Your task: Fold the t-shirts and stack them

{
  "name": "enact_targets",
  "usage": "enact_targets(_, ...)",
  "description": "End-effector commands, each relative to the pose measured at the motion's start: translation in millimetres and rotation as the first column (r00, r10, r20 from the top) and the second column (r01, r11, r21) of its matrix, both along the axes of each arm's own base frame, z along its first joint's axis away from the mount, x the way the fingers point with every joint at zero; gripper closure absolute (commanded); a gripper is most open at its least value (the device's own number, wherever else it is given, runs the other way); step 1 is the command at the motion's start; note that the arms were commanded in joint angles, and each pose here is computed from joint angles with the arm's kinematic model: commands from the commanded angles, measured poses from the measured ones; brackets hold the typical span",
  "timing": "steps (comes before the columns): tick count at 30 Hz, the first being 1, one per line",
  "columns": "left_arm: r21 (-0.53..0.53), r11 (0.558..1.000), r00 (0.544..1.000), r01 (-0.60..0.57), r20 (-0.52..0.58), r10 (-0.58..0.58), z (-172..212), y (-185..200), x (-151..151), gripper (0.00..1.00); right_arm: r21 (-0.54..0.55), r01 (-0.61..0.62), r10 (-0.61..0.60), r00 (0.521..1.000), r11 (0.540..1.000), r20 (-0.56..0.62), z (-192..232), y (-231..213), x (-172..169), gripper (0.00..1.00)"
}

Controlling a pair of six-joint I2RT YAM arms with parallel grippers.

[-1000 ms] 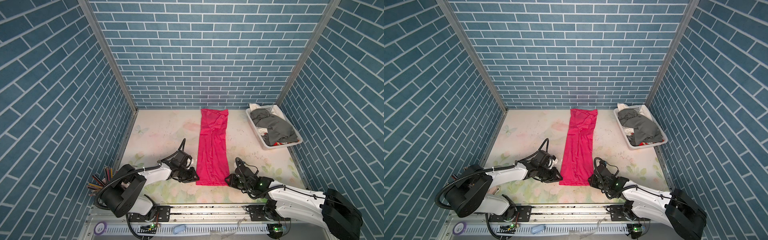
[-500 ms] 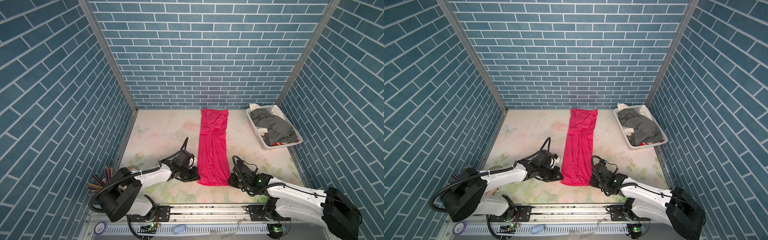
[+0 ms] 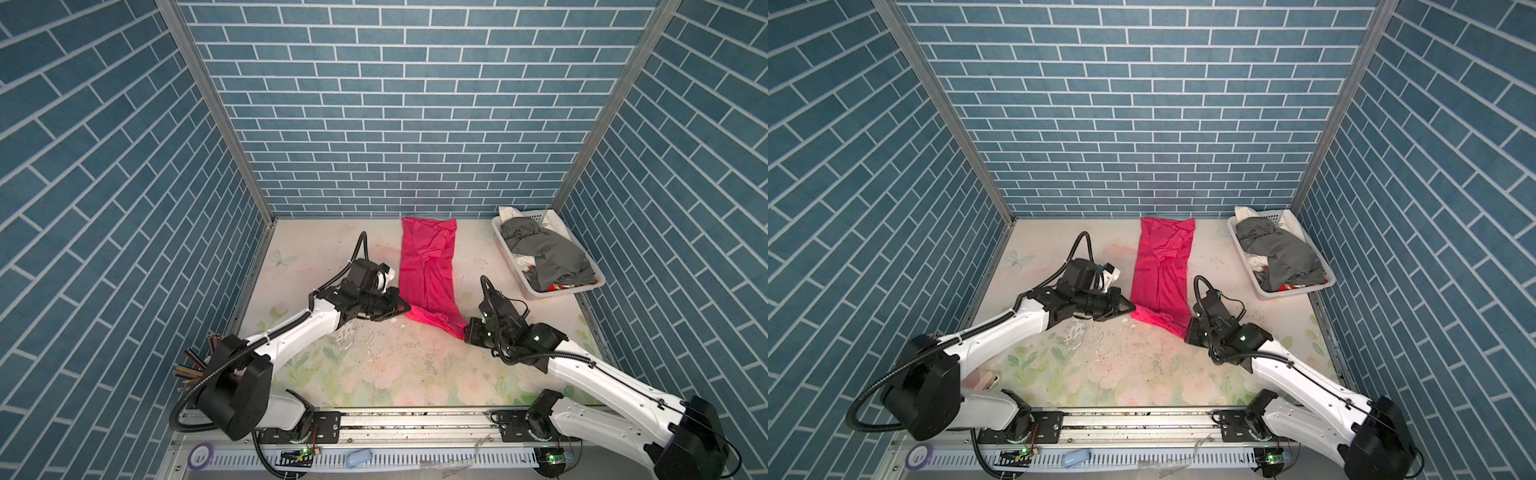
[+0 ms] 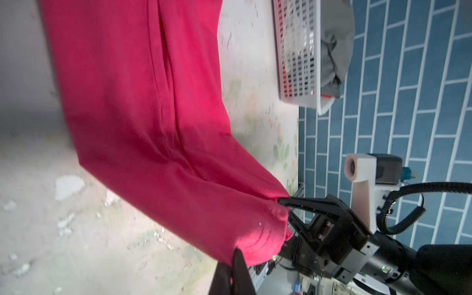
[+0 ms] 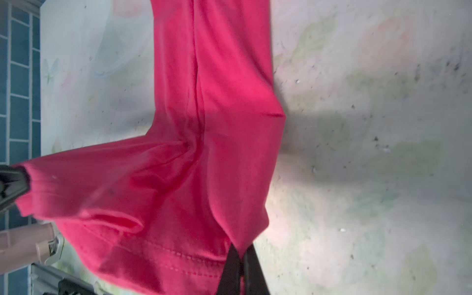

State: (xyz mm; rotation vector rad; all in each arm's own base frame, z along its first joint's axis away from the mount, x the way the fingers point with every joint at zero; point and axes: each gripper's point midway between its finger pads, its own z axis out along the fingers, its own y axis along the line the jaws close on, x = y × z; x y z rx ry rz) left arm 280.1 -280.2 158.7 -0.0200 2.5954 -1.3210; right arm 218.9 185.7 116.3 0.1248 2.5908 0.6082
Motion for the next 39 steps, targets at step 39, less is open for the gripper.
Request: enact_targets(39, 0.065, 0.991, 0.992, -0.115, -0.052, 0.119, -89, 4, 215, 1.00, 0.095, -0.152, 0.157, 0.986, 0.984, -0.052, -38, 32, 238, 1.00)
